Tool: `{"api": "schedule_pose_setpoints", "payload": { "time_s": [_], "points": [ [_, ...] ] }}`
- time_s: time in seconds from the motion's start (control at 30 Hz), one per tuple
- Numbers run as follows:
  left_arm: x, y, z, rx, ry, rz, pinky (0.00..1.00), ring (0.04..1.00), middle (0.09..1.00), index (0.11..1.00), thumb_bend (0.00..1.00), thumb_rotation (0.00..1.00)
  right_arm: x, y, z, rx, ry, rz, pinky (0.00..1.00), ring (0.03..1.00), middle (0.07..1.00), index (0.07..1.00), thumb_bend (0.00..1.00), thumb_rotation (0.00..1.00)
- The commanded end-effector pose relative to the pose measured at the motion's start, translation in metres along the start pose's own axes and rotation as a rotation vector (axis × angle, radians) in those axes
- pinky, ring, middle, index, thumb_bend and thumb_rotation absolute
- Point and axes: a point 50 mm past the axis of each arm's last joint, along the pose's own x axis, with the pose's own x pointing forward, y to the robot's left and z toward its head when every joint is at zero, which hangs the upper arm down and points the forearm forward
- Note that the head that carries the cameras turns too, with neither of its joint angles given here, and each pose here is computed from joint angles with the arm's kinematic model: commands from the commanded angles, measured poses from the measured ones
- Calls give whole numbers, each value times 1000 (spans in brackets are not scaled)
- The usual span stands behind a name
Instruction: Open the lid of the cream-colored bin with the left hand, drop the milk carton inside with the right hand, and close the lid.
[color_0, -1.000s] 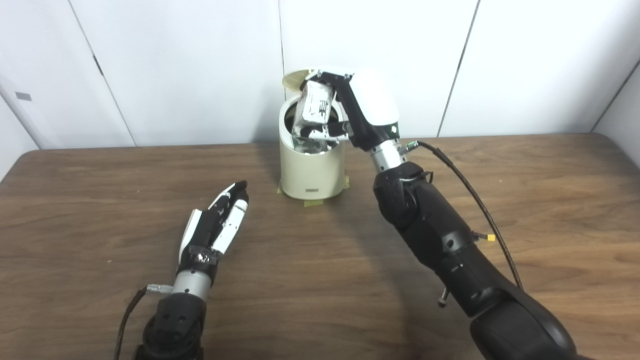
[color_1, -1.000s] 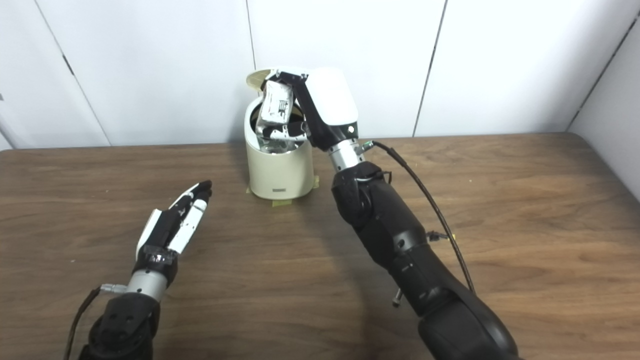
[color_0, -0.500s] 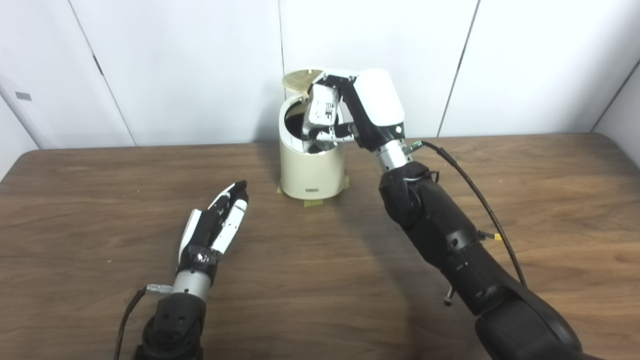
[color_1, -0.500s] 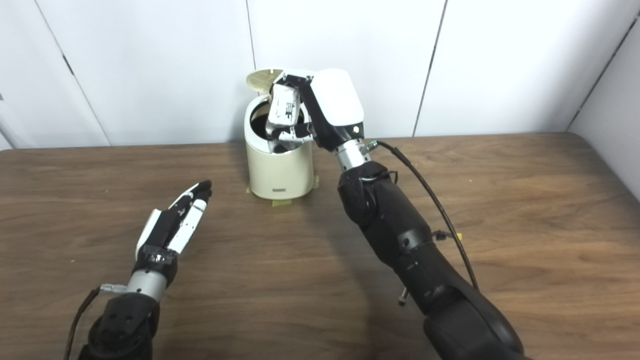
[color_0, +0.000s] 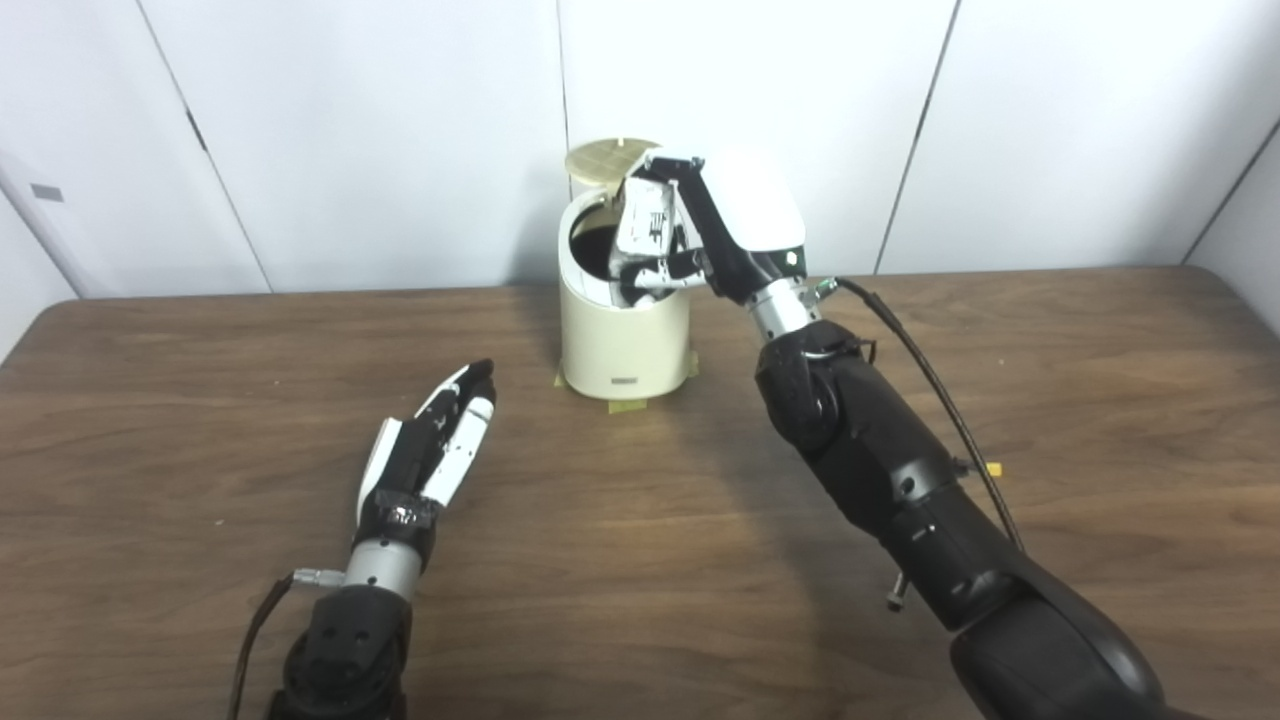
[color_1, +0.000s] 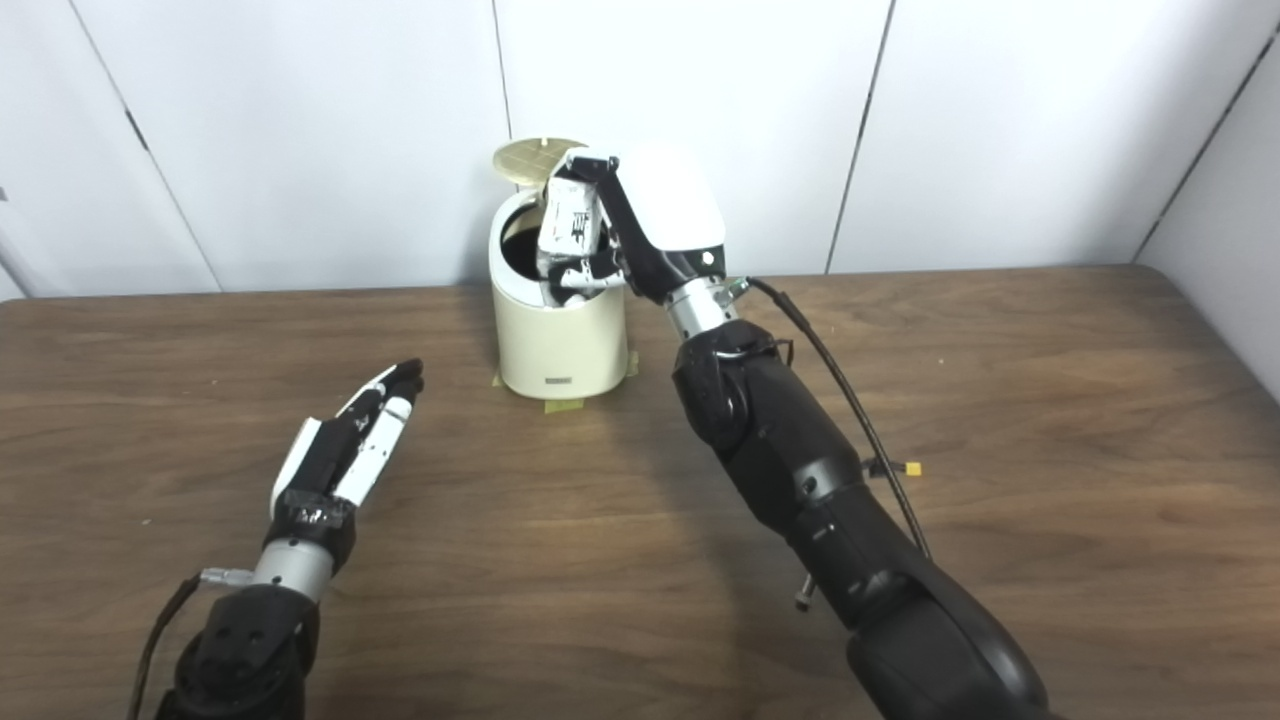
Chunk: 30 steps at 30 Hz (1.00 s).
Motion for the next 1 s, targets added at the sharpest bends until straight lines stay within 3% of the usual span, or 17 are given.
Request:
{"api": "schedule_pose_setpoints", "payload": {
  "time_s": [0.0, 0.23, 0.57, 0.6, 0.63, 0.7, 0.83, 0.97],
  "points": [
    [3, 2, 16, 7, -75, 13, 1000, 988, 922, 902, 375, 754, 24, -21, 13, 0, -48, -71, 591, 694, 732, 654, 845, 80],
    [4, 2, 16, 4, -69, 12, 1000, 987, 925, 901, 365, 750, 23, -20, 15, -17, -44, -71, 643, 720, 771, 727, 906, 133],
    [3, 2, 15, 12, -72, 12, 1000, 983, 922, 902, 347, 744, 23, -23, 15, -1, -50, -80, 592, 635, 668, 649, 822, 93],
    [3, 2, 15, 13, -73, 12, 1000, 979, 921, 902, 343, 740, 22, -23, 15, 8, -59, -98, 584, 625, 651, 631, 810, 89],
    [3, 2, 15, 15, -74, 12, 1000, 975, 922, 901, 343, 737, 21, -23, 15, 14, -65, -112, 546, 577, 557, 546, 646, 36],
    [3, 3, 15, 22, -68, 18, 1000, 974, 922, 901, 343, 737, 18, -25, 15, 56, -95, -152, 468, 499, 489, 516, 556, 9],
    [2, 3, 15, 16, -67, 21, 1000, 989, 928, 905, 344, 751, 11, -31, 16, 93, -116, -190, 371, 394, 463, 526, 518, 0],
    [7, 3, 18, -16, -79, 19, 1000, 992, 927, 904, 337, 754, -2, -38, 11, 80, -104, -183, 364, 381, 468, 522, 517, 0]
  ]
}}
